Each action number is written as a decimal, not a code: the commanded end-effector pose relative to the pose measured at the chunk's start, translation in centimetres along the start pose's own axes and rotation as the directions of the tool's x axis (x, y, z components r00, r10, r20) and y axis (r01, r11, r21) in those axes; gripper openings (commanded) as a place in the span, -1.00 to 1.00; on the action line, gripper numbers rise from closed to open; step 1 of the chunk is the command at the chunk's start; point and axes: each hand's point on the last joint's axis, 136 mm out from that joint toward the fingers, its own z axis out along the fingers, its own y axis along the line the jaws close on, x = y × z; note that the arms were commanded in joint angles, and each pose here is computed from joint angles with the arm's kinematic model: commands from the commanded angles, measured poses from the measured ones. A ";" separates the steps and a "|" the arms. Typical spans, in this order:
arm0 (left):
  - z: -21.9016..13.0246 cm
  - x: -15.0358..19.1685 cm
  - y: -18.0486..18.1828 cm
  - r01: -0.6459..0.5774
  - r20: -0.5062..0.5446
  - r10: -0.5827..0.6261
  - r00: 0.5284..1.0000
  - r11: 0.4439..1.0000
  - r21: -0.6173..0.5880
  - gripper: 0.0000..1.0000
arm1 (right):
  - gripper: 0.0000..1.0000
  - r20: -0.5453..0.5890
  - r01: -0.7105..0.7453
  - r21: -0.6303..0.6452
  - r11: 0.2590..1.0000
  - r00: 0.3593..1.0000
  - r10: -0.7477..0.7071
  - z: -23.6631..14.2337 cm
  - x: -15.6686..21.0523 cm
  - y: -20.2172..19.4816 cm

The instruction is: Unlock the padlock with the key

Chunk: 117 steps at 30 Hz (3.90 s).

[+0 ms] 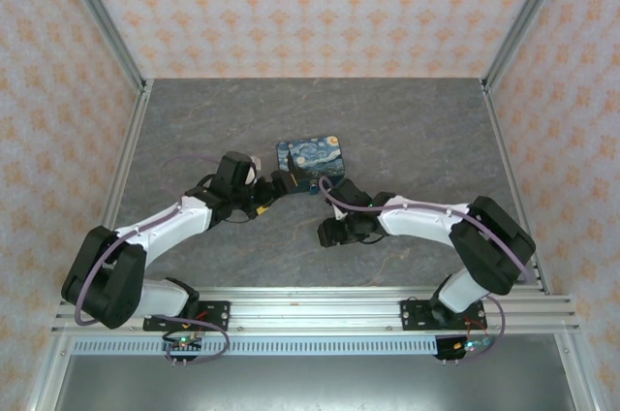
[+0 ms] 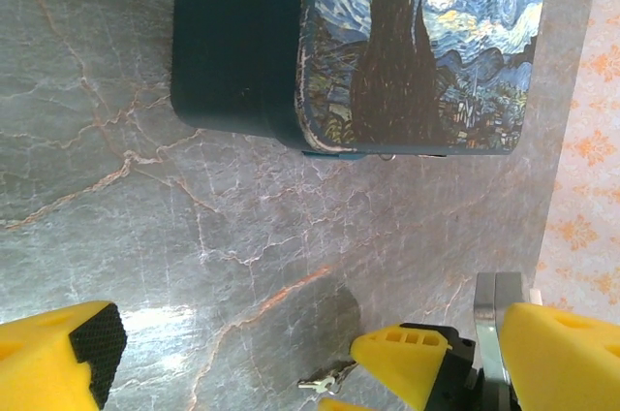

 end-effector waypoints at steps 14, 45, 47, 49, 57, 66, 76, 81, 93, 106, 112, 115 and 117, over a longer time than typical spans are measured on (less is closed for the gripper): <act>0.7 0.0 0.6 0.013 0.003 -0.013 1.000 1.000 -0.016 1.00 | -0.03 -0.066 0.117 0.200 0.973 0.992 -0.105 0.2 2.1 -1.9; 1.1 -0.4 0.0 -0.022 0.002 0.023 1.000 1.000 -0.009 1.00 | -1.00 -0.079 0.191 0.263 0.945 0.981 -0.177 1.9 1.6 -1.2; 0.5 -0.6 -0.2 -0.048 0.016 0.048 0.999 0.999 -0.022 1.00 | -1.00 -0.065 0.189 0.258 0.947 0.982 -0.178 1.5 1.4 -1.0; -0.2 -0.9 -0.2 -0.071 0.037 0.073 0.997 0.997 -0.041 1.00 | -1.00 -0.051 0.179 0.247 0.952 0.984 -0.172 0.9 1.1 -0.7; -1.9 -2.2 0.8 -0.003 0.150 0.019 0.988 0.995 -0.102 1.00 | -1.00 0.071 0.041 0.146 0.988 0.996 -0.051 -1.5 -1.0 -0.2; -0.4 -0.6 -1.9 0.001 0.089 -0.005 0.996 0.999 0.042 1.00 | -1.00 0.185 -0.068 0.080 0.994 0.981 0.053 -3.2 -2.7 -0.3; 1.6 1.8 -3.7 0.175 0.001 -0.176 0.984 0.980 0.098 0.94 | -1.00 0.252 -0.146 0.018 0.989 0.958 0.137 -4.0 -4.2 0.0; 2.0 2.2 -5.2 0.269 -0.003 -0.271 0.962 0.952 0.144 0.79 | -1.00 0.311 -0.199 -0.054 0.979 0.928 0.206 -5.7 -5.6 0.5; 3.0 1.9 -7.8 0.416 -0.040 -0.417 0.908 0.885 0.207 0.38 | -1.00 0.411 -0.247 -0.237 0.940 0.851 0.327 -10.4 -9.4 2.5; 5.1 2.3 -10.5 0.464 -0.098 -0.454 0.886 0.855 0.233 0.19 | -1.00 0.423 -0.233 -0.269 0.934 0.843 0.332 -10.9 -10.6 3.4; 5.3 2.2 -10.6 0.465 -0.091 -0.456 0.885 0.856 0.229 0.04 | -1.00 0.418 -0.234 -0.263 0.936 0.847 0.329 -10.5 -10.4 3.3; 5.4 2.2 -10.3 0.469 -0.086 -0.462 0.883 0.855 0.223 -0.05 | -1.00 0.417 -0.235 -0.260 0.937 0.848 0.328 -10.4 -10.3 3.2; 5.4 2.2 -10.2 0.470 -0.085 -0.463 0.882 0.855 0.218 -0.12 | -1.00 0.417 -0.235 -0.260 0.937 0.848 0.328 -10.3 -10.3 3.1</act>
